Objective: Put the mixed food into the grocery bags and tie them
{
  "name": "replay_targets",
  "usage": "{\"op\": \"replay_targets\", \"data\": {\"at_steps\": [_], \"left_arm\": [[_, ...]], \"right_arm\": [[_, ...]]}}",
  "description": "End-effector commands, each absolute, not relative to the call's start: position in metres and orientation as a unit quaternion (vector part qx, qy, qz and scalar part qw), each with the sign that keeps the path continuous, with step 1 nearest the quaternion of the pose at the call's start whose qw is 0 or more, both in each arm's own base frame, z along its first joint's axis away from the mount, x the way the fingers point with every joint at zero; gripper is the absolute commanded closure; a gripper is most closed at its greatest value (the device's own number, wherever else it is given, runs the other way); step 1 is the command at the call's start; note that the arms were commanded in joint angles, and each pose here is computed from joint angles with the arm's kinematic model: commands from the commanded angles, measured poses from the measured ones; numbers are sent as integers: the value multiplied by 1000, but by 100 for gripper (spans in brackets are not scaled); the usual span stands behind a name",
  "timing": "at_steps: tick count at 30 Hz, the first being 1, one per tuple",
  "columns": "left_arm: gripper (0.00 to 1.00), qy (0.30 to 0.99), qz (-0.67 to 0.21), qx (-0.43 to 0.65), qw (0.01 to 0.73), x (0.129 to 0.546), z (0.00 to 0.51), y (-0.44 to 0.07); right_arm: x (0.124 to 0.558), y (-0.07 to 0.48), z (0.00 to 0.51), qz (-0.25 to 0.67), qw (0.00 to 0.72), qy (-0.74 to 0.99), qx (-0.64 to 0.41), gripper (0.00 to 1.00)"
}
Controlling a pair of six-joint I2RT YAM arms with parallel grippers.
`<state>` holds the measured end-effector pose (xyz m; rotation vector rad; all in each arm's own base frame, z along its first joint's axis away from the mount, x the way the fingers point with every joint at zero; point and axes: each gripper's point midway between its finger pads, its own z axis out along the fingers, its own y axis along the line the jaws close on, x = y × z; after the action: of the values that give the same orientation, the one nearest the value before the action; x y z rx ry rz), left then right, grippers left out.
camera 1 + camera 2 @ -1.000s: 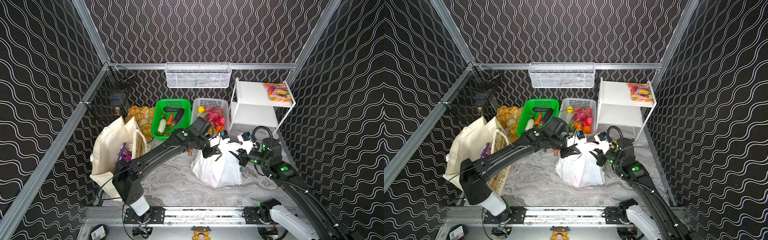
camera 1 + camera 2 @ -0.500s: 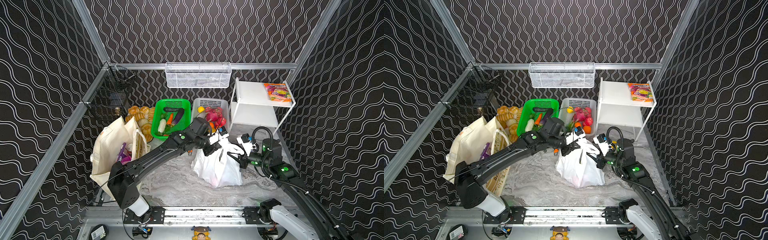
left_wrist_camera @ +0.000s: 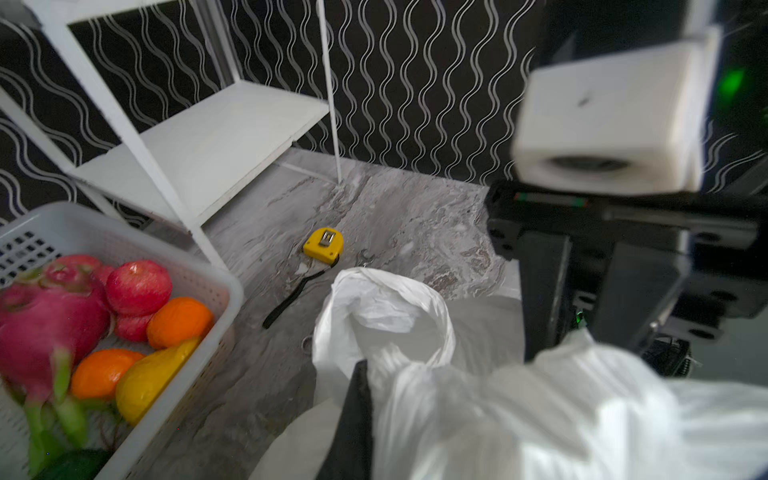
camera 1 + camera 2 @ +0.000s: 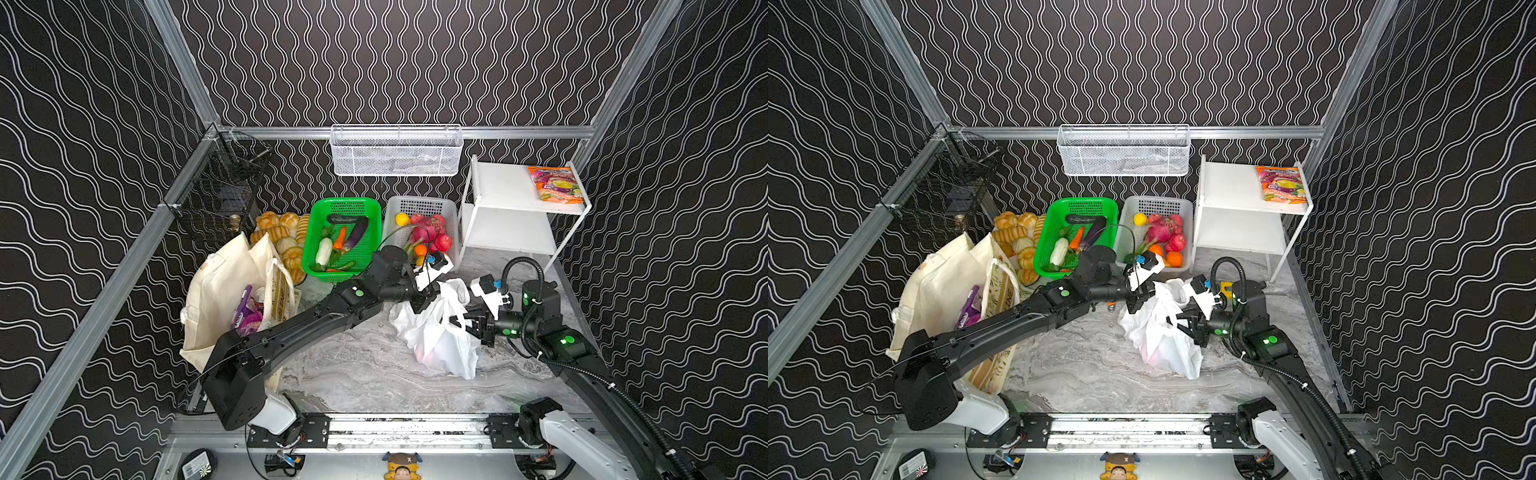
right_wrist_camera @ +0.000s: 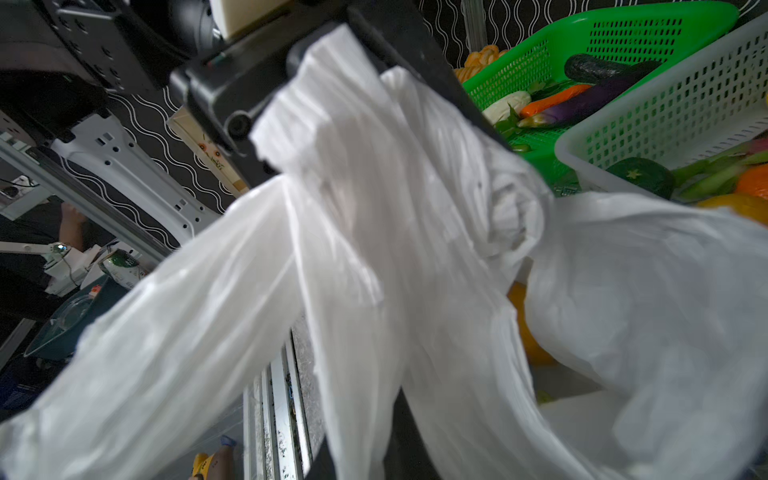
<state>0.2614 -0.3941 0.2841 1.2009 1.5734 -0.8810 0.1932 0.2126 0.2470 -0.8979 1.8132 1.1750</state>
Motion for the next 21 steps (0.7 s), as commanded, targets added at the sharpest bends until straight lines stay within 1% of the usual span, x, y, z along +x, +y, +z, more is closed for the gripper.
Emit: {"op": "replay_targets", "data": {"at_steps": [1,5,7,9,10,11,12,16,19,21], "left_arm": [[100,573,-407,498,508,252,312,-406],[100,540,-435,516,503,242,310,-411],[100,532,-444,516,503,242,310,-413],[100,525,-456,507,509,246,311,-413],[100,520,-465,500,514,248,313,-411],[100,516,-475,492,516,251,314,-409],[100,513,-483,485,518,254,315,-406],[100,504,-504,466,524,263,316,-396],[100,496,-514,456,530,268,318,-390],[100,494,-518,453,532,271,317,-387]], "right_arm": [[192,223,256,479,400,695,-357,85],[190,236,258,469,417,689,-362,83],[189,242,256,472,419,686,-362,83],[193,247,250,467,420,691,-358,81],[194,249,247,464,419,693,-358,76],[194,248,244,456,418,698,-360,70],[195,246,244,448,420,702,-361,67],[195,229,249,403,453,714,-351,49],[193,215,259,386,474,721,-327,42],[194,206,265,373,485,728,-308,40]]}}
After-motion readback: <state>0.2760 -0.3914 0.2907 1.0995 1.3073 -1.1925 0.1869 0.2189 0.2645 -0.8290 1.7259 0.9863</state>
